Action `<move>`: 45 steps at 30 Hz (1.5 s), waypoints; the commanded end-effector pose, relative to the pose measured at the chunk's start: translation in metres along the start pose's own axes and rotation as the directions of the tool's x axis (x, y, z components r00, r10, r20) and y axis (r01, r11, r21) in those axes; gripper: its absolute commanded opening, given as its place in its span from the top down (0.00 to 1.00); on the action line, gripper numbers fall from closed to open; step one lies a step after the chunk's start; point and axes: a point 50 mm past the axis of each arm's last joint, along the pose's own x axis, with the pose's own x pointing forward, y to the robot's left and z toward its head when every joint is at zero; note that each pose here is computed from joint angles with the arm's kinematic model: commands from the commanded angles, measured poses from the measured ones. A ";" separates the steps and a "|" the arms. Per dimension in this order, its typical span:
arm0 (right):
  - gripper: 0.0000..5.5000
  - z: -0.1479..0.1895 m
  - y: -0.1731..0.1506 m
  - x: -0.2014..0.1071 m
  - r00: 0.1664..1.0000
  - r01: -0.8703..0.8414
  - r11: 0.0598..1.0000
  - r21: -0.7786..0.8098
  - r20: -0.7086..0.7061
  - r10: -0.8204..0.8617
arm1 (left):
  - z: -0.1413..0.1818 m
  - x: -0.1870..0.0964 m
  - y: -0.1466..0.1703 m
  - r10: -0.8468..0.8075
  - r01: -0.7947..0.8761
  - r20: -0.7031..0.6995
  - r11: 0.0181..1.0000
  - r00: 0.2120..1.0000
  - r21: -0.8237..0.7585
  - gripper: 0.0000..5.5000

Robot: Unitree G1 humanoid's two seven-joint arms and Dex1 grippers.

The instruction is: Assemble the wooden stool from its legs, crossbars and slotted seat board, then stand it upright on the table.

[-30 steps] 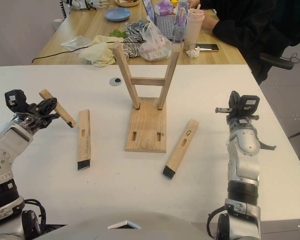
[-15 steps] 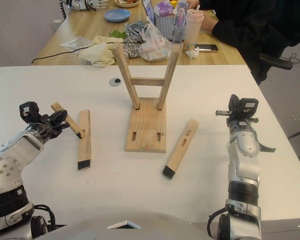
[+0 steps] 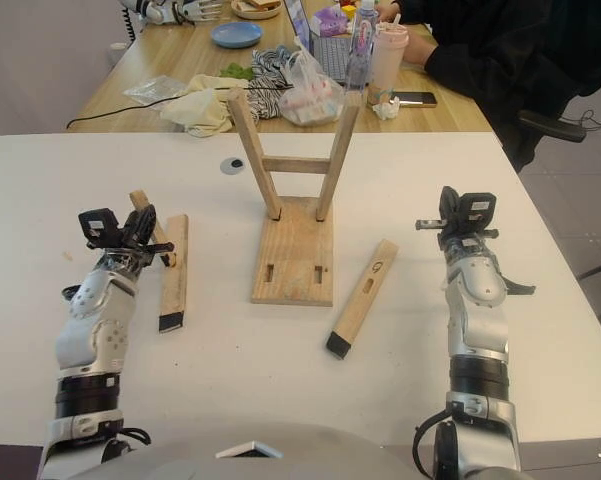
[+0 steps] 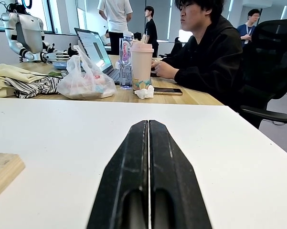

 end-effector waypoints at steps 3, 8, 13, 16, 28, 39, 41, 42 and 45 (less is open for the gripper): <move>1.00 0.008 0.002 0.009 0.999 -0.026 0.999 -0.021 0.032 0.027 | -0.038 0.006 0.000 0.044 -0.044 -0.007 0.999 0.999 0.004 0.93; 1.00 0.040 0.023 0.014 0.979 -0.138 0.990 0.034 0.155 0.131 | 0.022 0.026 -0.020 -0.042 0.051 0.217 0.998 0.975 -0.034 0.93; 1.00 0.114 0.108 0.001 0.737 -0.635 0.763 0.118 0.386 0.554 | 0.100 0.024 -0.065 -0.188 0.323 0.379 0.886 0.906 -0.332 0.93; 1.00 0.122 0.159 -0.021 0.515 -0.851 0.519 0.083 0.324 0.793 | 0.130 0.018 -0.085 -0.217 0.432 0.445 0.772 0.869 -0.467 0.93; 1.00 0.131 0.226 -0.019 0.407 -0.913 0.386 0.131 0.250 0.878 | 0.146 0.002 -0.124 -0.310 0.575 0.510 0.630 0.803 -0.522 0.93; 1.00 0.122 0.193 0.018 0.645 -0.764 0.626 0.158 0.170 0.745 | 0.146 -0.017 -0.105 -0.499 0.639 0.484 0.749 0.718 -0.176 0.93; 1.00 0.122 0.189 0.020 0.660 -0.751 0.640 0.164 0.169 0.732 | 0.145 -0.020 -0.102 -0.534 0.642 0.452 0.757 0.714 -0.120 0.93; 1.00 0.121 0.188 0.020 0.664 -0.747 0.644 0.164 0.167 0.728 | 0.144 -0.021 -0.100 -0.543 0.640 0.438 0.762 0.717 -0.102 0.93; 1.00 0.116 0.186 0.019 0.674 -0.739 0.655 0.159 0.153 0.723 | 0.142 -0.020 -0.089 -0.503 0.591 0.426 0.800 0.752 -0.100 0.93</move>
